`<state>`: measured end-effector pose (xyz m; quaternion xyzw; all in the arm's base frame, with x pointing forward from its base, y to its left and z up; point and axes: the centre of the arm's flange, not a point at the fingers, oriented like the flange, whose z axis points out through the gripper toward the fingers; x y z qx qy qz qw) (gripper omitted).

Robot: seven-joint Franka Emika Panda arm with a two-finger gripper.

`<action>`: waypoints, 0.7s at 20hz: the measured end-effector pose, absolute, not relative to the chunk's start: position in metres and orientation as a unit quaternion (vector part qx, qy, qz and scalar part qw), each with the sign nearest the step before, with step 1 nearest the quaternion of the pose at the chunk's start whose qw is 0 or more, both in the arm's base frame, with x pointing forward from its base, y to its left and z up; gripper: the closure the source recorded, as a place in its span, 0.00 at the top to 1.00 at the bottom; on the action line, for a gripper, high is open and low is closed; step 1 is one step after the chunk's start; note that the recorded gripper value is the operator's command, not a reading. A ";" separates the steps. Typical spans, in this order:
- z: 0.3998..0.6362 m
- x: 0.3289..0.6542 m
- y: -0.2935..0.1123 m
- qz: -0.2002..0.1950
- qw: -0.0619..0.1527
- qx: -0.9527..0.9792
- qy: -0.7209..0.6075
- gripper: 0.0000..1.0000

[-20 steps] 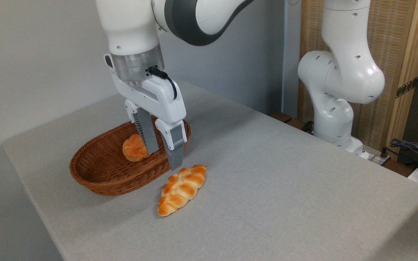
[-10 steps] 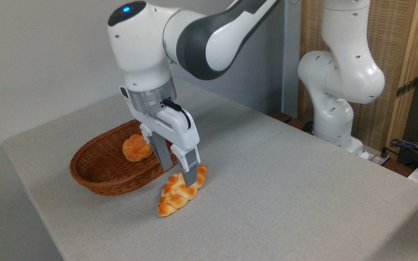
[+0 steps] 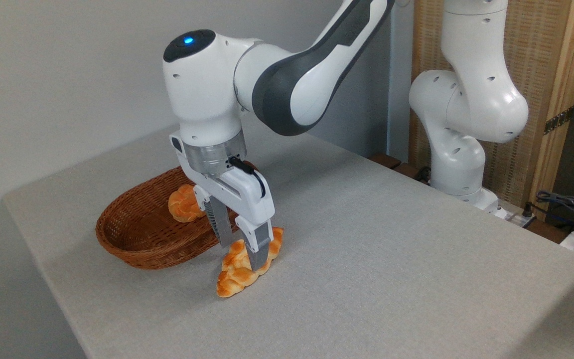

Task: Put bread into the basket
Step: 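Lower the gripper and close it around the braided loaf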

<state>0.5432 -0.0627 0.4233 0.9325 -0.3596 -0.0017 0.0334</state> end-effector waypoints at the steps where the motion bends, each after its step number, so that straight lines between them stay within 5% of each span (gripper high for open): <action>1: 0.421 0.543 -0.064 -0.002 0.034 0.932 -0.360 1.00; 7: 0.417 0.544 -0.064 -0.005 0.035 0.932 -0.360 0.87; 8: 0.417 0.544 -0.064 -0.005 0.035 0.932 -0.360 0.79; 11: 0.415 0.543 -0.064 -0.007 0.035 0.932 -0.360 0.32; 14: 0.414 0.543 -0.064 -0.008 0.036 0.932 -0.360 0.25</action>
